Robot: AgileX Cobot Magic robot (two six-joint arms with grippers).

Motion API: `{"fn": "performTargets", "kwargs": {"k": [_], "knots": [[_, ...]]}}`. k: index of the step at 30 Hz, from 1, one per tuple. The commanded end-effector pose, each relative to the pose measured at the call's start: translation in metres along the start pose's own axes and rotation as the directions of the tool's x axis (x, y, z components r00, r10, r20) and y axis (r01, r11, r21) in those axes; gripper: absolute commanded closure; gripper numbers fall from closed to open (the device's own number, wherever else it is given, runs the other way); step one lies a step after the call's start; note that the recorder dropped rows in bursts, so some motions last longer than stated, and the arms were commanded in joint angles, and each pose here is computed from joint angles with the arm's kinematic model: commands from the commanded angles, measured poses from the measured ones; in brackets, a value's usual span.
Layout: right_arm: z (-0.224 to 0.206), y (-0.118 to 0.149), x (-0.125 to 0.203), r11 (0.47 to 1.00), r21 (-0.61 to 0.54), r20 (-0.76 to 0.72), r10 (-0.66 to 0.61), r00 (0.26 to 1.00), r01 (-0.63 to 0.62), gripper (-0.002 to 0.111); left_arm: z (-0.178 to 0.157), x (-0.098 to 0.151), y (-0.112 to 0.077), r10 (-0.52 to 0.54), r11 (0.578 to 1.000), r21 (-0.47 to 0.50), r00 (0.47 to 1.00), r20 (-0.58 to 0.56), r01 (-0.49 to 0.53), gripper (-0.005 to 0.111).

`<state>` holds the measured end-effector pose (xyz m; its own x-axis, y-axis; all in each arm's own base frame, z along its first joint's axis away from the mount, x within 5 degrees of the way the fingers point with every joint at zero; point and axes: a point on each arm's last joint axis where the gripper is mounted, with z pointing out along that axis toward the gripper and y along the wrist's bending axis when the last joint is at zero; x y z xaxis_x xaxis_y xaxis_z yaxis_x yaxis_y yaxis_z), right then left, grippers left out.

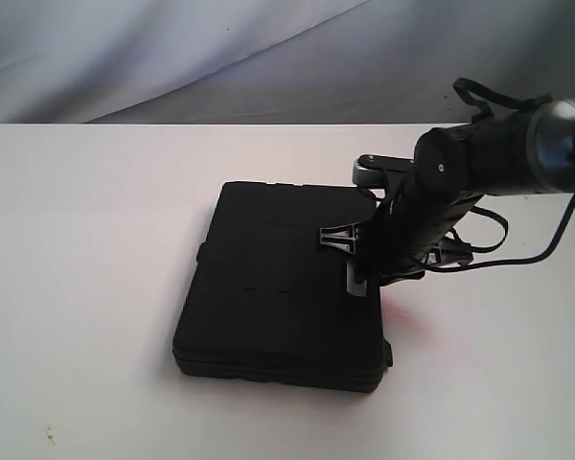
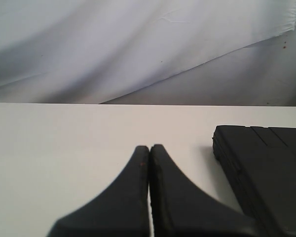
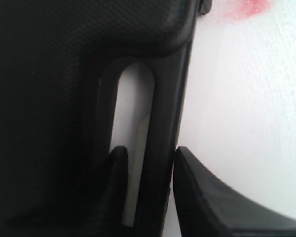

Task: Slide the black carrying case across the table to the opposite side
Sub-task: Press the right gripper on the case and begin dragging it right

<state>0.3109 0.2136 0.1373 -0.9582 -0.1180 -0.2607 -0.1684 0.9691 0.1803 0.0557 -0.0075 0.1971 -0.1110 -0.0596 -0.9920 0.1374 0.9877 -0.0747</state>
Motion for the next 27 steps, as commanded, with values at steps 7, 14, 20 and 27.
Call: {"fn": "performTargets", "kwargs": {"k": [7,14,20,27], "knots": [[-0.001,0.004,-0.001,1.0,-0.004,0.017,0.008,1.0,-0.008,0.081,0.0,0.001,0.0,-0.003,1.0,0.008,1.0,0.0,0.003,0.107],[-0.001,0.004,-0.001,1.0,-0.003,0.014,0.008,1.0,-0.008,0.081,0.0,0.001,0.0,-0.003,1.0,0.008,1.0,0.0,0.003,0.107],[0.001,0.002,0.001,1.0,0.012,-0.008,0.0,1.0,0.0,0.081,0.0,0.001,0.0,-0.003,1.0,0.008,1.0,0.0,0.003,0.107],[0.016,0.001,0.005,1.0,0.026,-0.042,0.002,0.999,-0.001,0.081,0.0,0.001,0.0,-0.003,1.0,0.008,1.0,0.0,0.003,0.107]]}}
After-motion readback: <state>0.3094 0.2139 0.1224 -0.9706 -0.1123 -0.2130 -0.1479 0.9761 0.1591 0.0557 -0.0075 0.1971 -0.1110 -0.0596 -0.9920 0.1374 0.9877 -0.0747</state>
